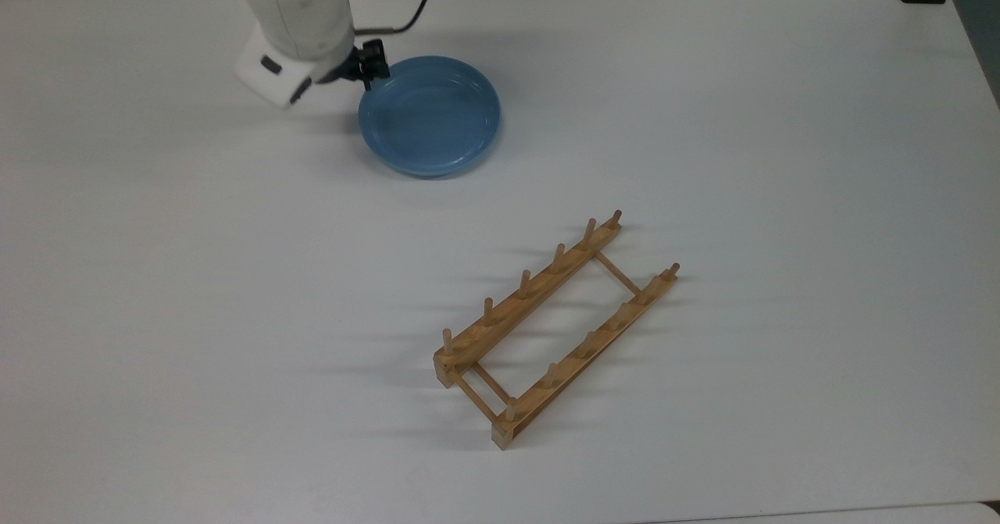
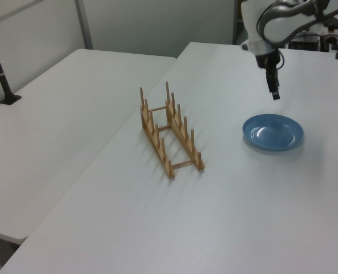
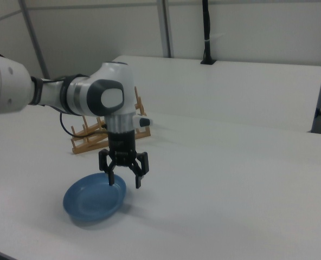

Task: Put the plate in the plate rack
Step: 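Lower the gripper onto the plate rim and close on it, then lift the plate by its rim, tilting it upright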

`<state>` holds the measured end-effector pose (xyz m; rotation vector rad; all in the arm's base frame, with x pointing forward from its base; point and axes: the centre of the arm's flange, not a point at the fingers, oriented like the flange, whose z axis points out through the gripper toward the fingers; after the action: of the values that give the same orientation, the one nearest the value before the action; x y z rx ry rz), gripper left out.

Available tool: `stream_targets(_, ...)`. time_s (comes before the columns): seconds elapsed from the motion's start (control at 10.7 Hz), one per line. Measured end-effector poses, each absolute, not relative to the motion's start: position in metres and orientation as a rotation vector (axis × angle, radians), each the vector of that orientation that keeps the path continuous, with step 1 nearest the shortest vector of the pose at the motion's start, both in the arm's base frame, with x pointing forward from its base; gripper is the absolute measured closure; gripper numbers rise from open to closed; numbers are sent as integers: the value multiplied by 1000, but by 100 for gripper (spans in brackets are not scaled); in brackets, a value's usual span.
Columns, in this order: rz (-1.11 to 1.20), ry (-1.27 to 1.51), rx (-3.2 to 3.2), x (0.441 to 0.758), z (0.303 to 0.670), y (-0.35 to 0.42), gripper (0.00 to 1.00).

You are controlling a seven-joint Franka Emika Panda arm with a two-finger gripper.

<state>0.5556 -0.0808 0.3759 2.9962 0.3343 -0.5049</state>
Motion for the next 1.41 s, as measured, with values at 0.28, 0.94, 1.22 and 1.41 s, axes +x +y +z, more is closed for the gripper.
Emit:
stream_targets(0.28,-564,381,2985,565,329,-70,27)
stream_targets(0.94,-601,455,2941,571,309,-53,89)
stream_targets(1.22,-558,449,2944,580,324,-54,92)
stream_targets(1.41,-507,434,2945,594,351,-56,93)
